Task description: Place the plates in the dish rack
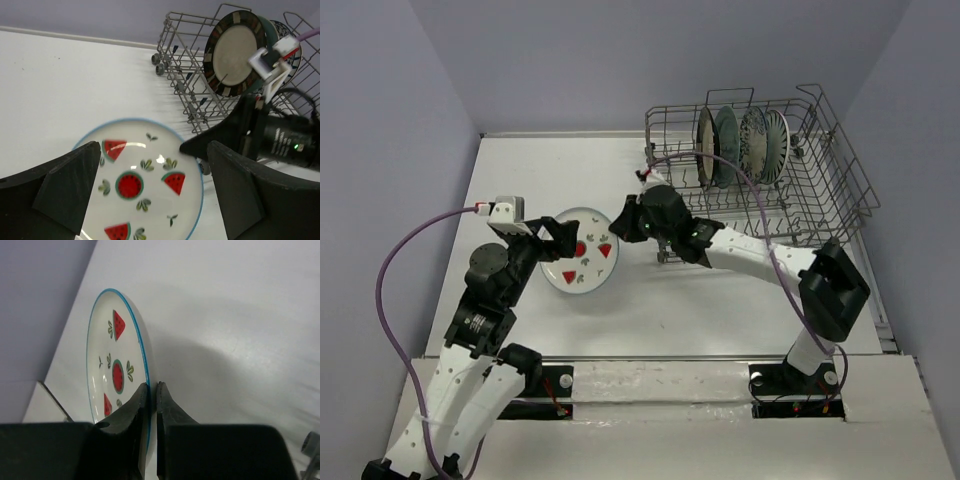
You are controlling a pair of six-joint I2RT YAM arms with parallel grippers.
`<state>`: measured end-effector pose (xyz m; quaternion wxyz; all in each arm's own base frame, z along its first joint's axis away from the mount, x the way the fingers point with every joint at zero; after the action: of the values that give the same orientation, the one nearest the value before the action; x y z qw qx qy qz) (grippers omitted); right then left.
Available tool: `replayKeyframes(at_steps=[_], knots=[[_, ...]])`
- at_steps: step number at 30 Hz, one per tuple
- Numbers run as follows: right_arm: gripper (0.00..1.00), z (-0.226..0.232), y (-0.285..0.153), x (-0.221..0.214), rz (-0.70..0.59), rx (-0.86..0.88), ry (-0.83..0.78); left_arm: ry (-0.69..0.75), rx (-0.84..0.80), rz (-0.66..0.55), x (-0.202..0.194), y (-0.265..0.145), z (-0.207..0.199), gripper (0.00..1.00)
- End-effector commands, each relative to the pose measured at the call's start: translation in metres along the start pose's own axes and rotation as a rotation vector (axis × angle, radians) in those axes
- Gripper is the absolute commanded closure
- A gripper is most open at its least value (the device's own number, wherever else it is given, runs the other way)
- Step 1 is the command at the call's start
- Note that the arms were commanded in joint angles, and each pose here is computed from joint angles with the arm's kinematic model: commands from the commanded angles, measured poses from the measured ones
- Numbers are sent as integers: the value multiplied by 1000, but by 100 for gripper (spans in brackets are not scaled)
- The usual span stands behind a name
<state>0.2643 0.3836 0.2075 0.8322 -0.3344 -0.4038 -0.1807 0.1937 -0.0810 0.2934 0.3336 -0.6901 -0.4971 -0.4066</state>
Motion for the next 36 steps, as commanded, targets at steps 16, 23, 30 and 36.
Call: replayKeyframes(at_steps=[16,23,30,36], knots=[[93,-20,-126,155,-435,232,103,-177,-153,236,-28,36,-7,1],[93,-16,-137,149,-421,287,124,-325,-270,300,-44,49,-16,1],[93,-18,-135,132,-379,321,135,-394,-370,260,-40,48,-22,52],[93,-24,-123,107,-288,355,109,-356,-420,209,-26,41,-30,95]])
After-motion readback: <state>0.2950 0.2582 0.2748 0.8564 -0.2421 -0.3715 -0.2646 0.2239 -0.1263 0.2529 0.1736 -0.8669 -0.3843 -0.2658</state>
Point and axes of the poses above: each gripper's point midway between its finger pads, its own y axis out along the fingers, its own z axis along the line the jaws close on, x = y × z, the point moved 6 cm from there along -y, back along the fingers, and after that the axes turned 8 degrees about -y, right-handed, at the moved point
